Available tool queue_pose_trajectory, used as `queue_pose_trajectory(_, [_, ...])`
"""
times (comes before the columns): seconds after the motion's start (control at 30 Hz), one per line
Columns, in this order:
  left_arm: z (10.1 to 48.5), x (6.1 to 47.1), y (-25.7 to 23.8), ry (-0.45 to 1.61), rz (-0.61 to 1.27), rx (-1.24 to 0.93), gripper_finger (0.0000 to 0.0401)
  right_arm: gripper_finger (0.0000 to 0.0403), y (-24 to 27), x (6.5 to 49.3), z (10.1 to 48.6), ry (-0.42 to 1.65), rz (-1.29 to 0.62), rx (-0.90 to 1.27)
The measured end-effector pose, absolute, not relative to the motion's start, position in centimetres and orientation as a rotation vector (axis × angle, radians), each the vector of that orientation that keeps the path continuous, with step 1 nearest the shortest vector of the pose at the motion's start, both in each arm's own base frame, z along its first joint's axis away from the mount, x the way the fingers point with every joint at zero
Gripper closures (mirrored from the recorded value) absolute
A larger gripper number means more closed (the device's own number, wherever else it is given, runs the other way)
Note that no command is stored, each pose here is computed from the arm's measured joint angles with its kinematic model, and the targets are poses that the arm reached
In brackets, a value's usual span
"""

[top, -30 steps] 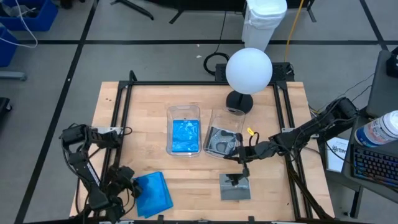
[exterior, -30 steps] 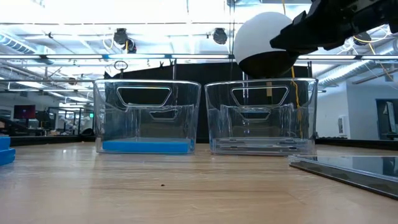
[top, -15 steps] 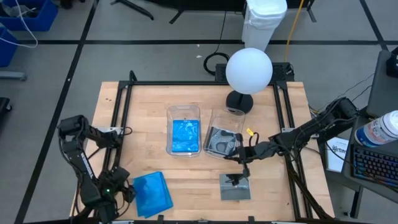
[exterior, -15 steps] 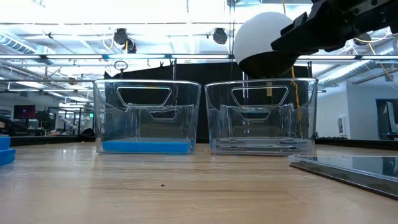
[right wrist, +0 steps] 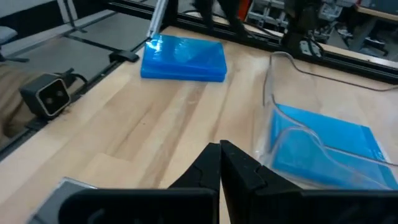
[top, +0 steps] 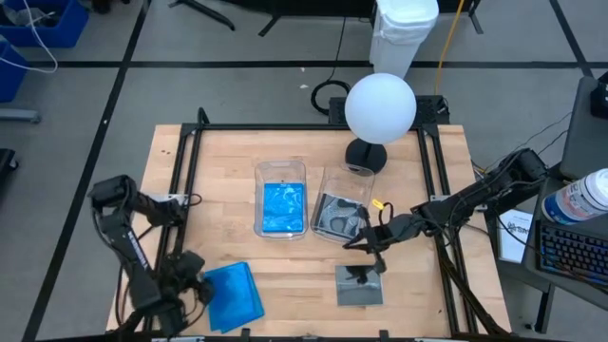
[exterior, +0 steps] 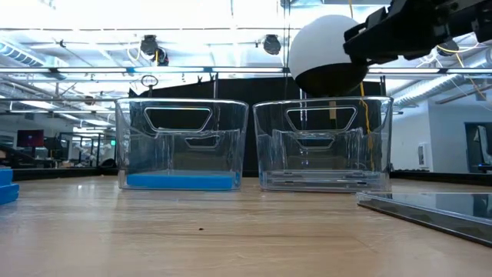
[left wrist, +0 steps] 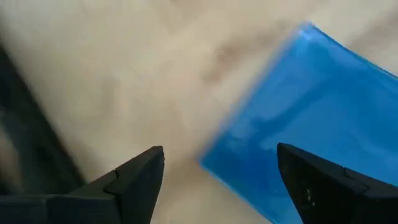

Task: Pick & place jewel cases by type
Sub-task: Put the blue cd case into the left transparent bin

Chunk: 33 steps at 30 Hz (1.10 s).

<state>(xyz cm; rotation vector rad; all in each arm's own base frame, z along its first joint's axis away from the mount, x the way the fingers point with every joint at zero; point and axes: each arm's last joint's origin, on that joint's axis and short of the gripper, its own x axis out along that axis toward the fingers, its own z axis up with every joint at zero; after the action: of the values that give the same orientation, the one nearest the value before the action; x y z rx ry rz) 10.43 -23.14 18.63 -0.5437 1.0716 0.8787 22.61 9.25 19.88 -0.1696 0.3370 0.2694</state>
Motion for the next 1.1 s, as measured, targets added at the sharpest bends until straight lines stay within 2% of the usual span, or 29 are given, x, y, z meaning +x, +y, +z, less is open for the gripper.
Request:
queue_pose_trajectory(0.13, [19.2, 12.4, -21.8, 1.206, 0.804, -0.405, 0.0074, 0.0402, 9.4, 22.5, 19.8, 0.34, 0.338, -0.173])
queue_pose_trajectory(0.3, [20.5, 14.4, -20.3, 1.347, 0.672, -0.393, 0.0069, 0.0402, 9.7, 22.4, 19.8, 0.326, 0.363, -0.244])
queue_pose_trajectory(0.5, [22.4, 12.2, -20.0, 1.303, 0.668, -0.451, 0.0068, 0.0403, 10.6, 22.4, 20.4, 0.243, 0.396, -0.273])
queue_pose_trajectory(0.6, [22.4, 10.8, -20.9, 1.401, 0.696, -0.545, 0.0074, 0.0403, 10.6, 22.4, 20.5, 0.232, 0.393, -0.271])
queue_pose_trajectory(0.73, [21.3, 9.5, -23.0, 1.572, 0.695, -0.597, 0.0106, 0.0403, 10.5, 22.4, 20.5, 0.24, 0.342, -0.283])
queue_pose_trajectory(0.93, [19.0, 9.8, -25.5, 1.528, 0.604, -0.622, 0.017, 0.0402, 10.4, 22.5, 20.5, 0.237, 0.318, -0.285])
queue_pose_trajectory(1.1, [16.4, 10.4, -26.0, 1.597, 0.65, -0.498, 0.0217, 0.0402, 10.4, 22.5, 20.7, 0.218, 0.316, -0.275])
